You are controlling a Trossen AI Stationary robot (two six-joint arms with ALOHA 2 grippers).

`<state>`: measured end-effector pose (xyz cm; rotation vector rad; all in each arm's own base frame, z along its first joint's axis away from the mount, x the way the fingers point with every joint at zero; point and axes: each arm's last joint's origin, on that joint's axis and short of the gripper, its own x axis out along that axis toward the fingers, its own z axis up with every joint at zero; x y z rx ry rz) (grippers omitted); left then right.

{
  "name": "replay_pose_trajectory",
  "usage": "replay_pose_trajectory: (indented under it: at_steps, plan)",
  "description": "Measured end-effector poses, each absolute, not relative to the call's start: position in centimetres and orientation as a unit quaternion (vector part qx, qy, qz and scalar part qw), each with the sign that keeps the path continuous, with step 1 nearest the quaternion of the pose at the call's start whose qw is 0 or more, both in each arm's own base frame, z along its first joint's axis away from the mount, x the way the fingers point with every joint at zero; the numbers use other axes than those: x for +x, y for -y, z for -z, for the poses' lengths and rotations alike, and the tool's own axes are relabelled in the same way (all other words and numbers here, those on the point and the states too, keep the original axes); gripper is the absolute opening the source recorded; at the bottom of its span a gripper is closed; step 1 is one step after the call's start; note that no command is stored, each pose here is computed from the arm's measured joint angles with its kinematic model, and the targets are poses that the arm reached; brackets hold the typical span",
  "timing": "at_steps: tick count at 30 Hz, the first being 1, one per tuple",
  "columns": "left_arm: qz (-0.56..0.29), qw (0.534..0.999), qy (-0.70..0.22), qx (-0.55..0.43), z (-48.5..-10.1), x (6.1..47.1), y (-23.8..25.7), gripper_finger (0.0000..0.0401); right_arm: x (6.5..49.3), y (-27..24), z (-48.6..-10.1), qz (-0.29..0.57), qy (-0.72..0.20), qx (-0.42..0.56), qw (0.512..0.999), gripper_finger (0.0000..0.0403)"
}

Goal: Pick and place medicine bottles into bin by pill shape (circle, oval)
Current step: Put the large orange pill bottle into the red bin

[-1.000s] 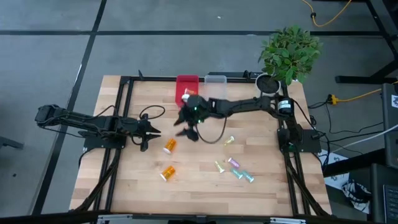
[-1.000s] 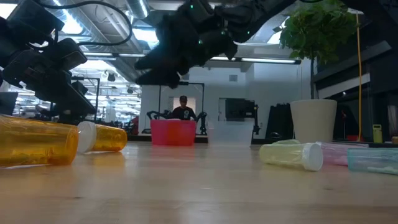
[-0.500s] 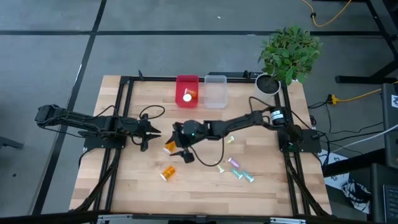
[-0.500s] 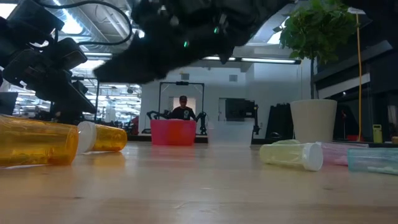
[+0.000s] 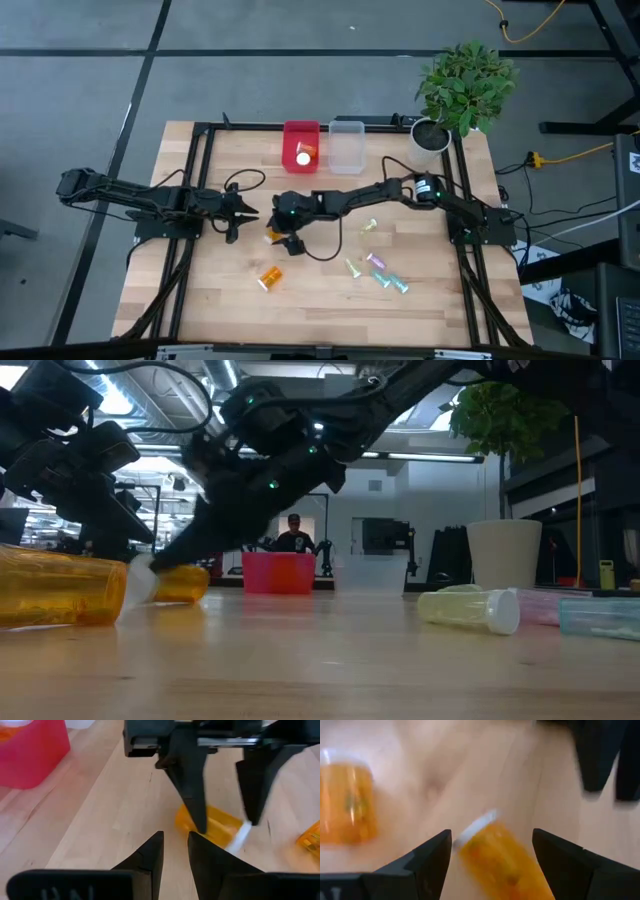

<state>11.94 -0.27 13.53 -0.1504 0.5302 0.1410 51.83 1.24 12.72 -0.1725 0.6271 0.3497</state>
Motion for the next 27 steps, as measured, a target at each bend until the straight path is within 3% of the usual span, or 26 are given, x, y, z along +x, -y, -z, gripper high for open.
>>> replay_pose_trajectory:
  at_steps: [27]
  plan:
    - [-0.070,0.960,-0.261,-0.074,-13.5,11.9,0.3,0.0082,51.4,-0.4,-11.7,-0.106,-0.368,-0.029,0.923,0.0280]
